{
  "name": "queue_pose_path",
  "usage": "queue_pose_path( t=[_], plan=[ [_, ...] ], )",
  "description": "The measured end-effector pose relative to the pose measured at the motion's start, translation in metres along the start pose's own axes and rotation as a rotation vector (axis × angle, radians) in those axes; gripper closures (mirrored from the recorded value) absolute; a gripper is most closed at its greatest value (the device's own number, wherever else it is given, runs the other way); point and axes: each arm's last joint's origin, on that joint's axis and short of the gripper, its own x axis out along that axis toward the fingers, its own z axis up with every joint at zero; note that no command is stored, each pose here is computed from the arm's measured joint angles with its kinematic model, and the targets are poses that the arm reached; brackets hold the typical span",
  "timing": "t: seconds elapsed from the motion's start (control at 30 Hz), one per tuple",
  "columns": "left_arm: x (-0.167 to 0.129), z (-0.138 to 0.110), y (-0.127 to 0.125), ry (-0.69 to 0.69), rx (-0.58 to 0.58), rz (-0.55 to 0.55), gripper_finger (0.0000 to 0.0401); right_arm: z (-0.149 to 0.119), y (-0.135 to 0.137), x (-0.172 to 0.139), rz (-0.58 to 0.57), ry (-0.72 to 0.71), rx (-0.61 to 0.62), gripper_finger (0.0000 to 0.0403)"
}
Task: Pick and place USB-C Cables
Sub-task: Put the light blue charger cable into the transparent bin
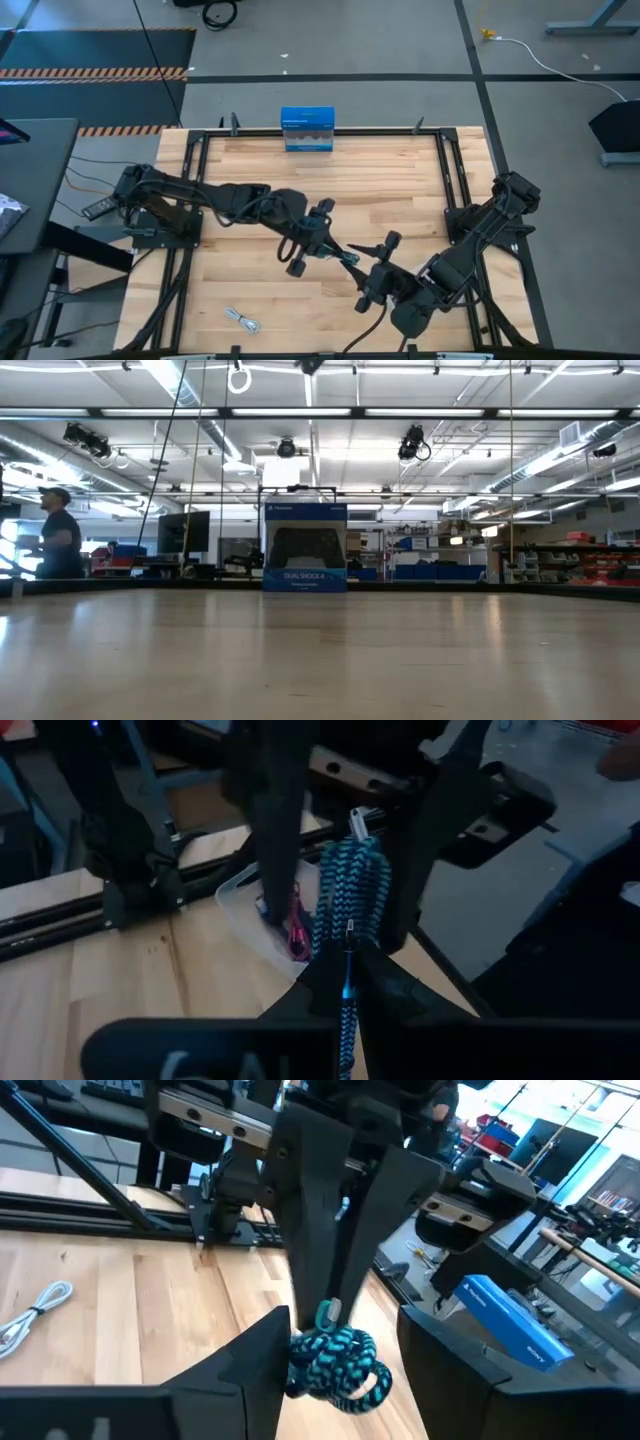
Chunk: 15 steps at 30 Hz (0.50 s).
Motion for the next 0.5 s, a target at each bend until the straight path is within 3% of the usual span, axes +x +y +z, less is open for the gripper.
queue_pose_path(
  t=[0.5],
  plan=[
    [0.0003, -0.0007, -0.0004, 0.007, 0.001, -0.001, 0.0385, -0.0022, 0.0013, -0.0022, 0.029, 0.012, -0.021, 0.0283]
  ],
)
